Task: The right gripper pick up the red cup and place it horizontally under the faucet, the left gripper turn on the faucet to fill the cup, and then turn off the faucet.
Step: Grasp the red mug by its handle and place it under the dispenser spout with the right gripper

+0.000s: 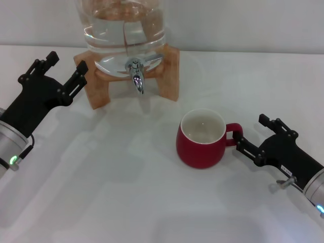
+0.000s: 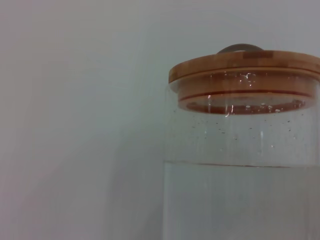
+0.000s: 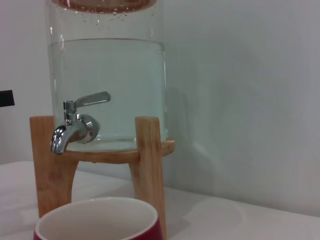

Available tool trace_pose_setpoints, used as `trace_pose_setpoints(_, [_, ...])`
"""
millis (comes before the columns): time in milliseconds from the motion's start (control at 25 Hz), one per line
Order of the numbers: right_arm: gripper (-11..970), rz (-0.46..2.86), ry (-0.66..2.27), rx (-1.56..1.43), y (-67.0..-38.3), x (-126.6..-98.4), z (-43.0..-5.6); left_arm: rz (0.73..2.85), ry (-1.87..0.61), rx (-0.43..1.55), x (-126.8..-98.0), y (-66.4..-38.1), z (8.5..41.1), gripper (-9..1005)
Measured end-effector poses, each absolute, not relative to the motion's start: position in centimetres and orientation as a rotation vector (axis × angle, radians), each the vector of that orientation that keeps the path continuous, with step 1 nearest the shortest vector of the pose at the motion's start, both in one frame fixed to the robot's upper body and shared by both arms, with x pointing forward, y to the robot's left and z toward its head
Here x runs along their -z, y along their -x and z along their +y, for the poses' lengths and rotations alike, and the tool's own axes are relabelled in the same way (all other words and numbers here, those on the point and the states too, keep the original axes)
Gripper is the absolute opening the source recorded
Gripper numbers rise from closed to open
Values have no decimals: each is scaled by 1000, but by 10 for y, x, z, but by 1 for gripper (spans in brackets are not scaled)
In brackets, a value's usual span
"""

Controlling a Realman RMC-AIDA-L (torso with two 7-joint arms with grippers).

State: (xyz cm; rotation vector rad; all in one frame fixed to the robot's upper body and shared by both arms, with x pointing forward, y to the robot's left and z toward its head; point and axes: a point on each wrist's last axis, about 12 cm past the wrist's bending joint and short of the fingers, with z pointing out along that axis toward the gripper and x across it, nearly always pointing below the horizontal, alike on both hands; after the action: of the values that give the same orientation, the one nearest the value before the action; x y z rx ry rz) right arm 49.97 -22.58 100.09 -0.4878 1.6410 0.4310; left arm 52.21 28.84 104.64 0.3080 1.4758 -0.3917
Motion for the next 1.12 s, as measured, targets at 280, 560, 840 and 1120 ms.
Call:
trace_pose_setpoints(280, [796, 1632, 501, -453, -499, -1002, -220, 1474, -311, 395, -1047, -524, 287, 756])
trace_pose_setpoints(560, [795, 1646, 510, -452, -502, -1002, -216, 1478, -310, 396, -1046, -524, 287, 756])
trace_pose_setpoints(840, [795, 1661, 509, -441, -506, -1002, -216, 1477, -311, 397, -1046, -525, 286, 757])
trace_pose_setpoints(1120, [795, 1665, 483, -427, -511, -1003, -218, 1477, -312, 397, -1047, -525, 286, 757])
